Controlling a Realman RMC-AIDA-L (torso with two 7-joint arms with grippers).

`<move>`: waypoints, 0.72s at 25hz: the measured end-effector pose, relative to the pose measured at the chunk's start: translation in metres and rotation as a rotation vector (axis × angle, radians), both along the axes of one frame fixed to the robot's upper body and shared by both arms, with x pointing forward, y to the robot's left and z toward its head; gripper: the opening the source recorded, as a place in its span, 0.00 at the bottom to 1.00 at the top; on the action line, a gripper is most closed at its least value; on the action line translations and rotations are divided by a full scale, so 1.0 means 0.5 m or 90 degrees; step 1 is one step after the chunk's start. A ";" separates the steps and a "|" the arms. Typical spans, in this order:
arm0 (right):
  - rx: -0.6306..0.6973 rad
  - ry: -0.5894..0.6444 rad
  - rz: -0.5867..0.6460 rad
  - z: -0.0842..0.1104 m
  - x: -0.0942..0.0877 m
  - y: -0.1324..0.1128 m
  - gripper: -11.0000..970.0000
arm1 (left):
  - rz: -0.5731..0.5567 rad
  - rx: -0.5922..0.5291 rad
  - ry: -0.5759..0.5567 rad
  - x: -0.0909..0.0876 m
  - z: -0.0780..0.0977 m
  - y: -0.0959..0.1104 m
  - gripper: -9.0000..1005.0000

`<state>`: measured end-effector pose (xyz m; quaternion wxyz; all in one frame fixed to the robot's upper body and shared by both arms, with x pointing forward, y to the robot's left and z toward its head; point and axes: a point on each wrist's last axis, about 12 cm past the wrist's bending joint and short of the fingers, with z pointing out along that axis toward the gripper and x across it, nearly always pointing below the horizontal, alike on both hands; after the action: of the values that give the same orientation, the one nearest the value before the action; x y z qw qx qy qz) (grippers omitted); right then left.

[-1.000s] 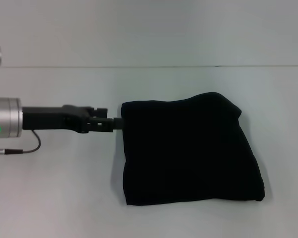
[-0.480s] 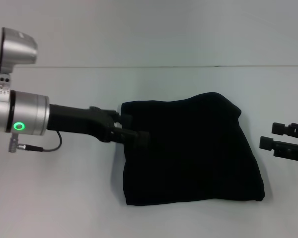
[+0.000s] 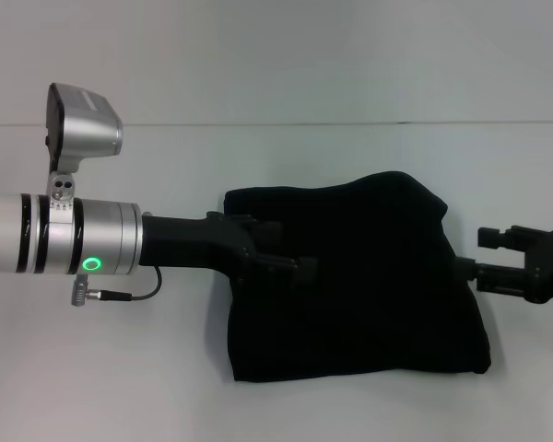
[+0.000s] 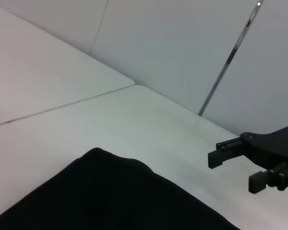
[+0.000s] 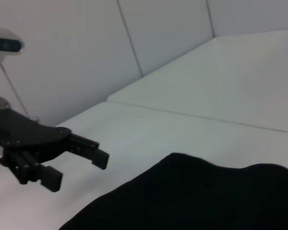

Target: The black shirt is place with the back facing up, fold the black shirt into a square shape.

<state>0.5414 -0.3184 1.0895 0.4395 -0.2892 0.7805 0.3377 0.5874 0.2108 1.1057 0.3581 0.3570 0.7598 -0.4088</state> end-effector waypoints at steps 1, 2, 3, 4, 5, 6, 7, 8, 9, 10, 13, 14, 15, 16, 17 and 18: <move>-0.004 0.000 0.004 -0.001 0.001 0.002 0.83 | 0.001 0.001 0.000 0.000 -0.001 0.000 0.95; -0.008 -0.001 0.006 -0.002 0.002 0.004 0.83 | 0.003 0.001 -0.001 0.001 0.000 0.001 0.95; -0.011 -0.002 0.006 -0.002 0.003 0.004 0.83 | 0.005 0.002 -0.003 0.001 -0.001 0.003 0.95; -0.012 -0.003 0.006 -0.003 0.003 0.005 0.83 | 0.009 0.002 -0.004 0.001 0.000 0.006 0.95; -0.013 -0.003 0.006 -0.003 0.004 0.006 0.83 | 0.011 0.003 -0.004 0.002 0.000 0.008 0.95; -0.012 -0.003 0.006 -0.004 0.004 0.006 0.83 | 0.013 0.003 -0.004 0.002 0.000 0.010 0.95; -0.012 -0.002 0.006 -0.004 0.004 0.007 0.83 | 0.014 0.003 -0.003 0.002 0.000 0.011 0.95; -0.012 -0.002 0.006 -0.004 0.004 0.007 0.83 | 0.013 0.004 -0.003 0.002 0.000 0.011 0.95; -0.012 -0.002 0.006 -0.004 0.004 0.008 0.83 | 0.012 0.006 -0.002 0.001 -0.001 0.011 0.95; -0.012 -0.002 0.005 -0.005 0.004 0.008 0.83 | 0.012 0.007 -0.001 0.001 -0.002 0.011 0.95; -0.012 -0.003 0.006 -0.004 0.005 0.009 0.83 | 0.013 0.008 -0.001 0.000 -0.004 0.011 0.95; -0.012 -0.003 0.005 -0.004 0.006 0.009 0.83 | 0.013 0.009 -0.002 0.000 -0.005 0.011 0.95; -0.012 -0.003 0.005 -0.004 0.006 0.010 0.83 | 0.013 0.010 -0.002 -0.001 -0.005 0.011 0.95; -0.013 -0.004 0.004 -0.004 0.007 0.010 0.83 | 0.013 0.011 -0.002 -0.001 -0.005 0.011 0.95; -0.013 -0.004 0.004 -0.003 0.008 0.010 0.83 | 0.013 0.011 -0.002 -0.001 -0.006 0.011 0.95; -0.014 -0.005 0.003 -0.003 0.009 0.010 0.83 | 0.013 0.012 -0.002 -0.001 -0.006 0.011 0.95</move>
<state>0.5458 -0.3133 1.0879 0.4385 -0.2974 0.7816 0.3292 0.5870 0.2165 1.1028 0.3602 0.3531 0.7666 -0.3975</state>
